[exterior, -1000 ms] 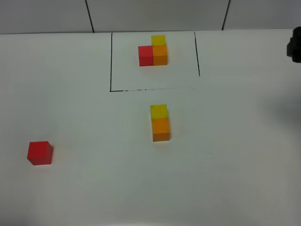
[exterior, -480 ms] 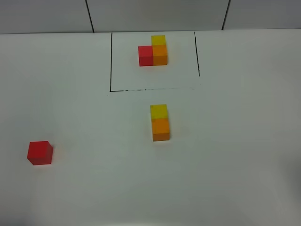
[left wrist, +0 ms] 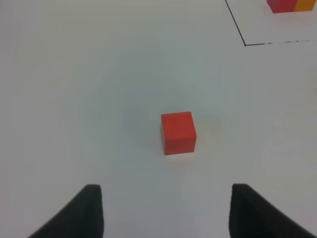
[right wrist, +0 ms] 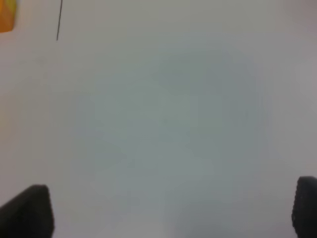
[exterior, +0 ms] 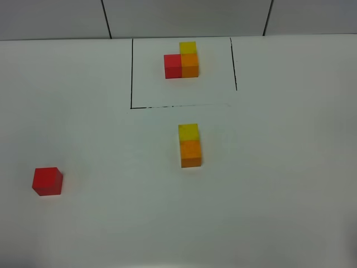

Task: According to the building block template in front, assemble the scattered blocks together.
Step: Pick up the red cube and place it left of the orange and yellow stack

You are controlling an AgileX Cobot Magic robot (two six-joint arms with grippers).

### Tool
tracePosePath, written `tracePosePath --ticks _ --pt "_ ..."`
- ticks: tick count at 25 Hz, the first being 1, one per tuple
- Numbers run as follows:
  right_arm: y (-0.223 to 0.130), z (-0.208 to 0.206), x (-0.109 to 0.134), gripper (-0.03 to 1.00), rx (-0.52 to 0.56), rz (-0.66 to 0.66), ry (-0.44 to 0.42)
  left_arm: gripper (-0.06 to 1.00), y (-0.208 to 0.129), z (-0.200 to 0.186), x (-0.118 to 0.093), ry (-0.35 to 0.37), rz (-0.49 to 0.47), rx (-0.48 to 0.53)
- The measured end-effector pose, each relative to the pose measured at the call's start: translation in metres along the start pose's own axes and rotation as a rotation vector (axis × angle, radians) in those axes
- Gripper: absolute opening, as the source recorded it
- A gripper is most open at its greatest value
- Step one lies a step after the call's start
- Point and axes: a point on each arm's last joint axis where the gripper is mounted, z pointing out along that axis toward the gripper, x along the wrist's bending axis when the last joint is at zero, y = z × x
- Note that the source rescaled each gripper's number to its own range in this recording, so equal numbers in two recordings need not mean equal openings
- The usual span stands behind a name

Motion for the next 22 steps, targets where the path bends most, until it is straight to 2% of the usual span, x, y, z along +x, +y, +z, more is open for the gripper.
tracePosePath --ticks 10,22 --pt "-0.018 -0.011 -0.004 0.94 -0.030 0.007 0.004 0.24 0.000 0.000 0.000 0.005 0.002 0.000" --pt "-0.024 -0.015 -0.008 0.74 -0.061 -0.014 -0.013 0.24 0.000 0.000 0.000 0.005 0.002 0.000"
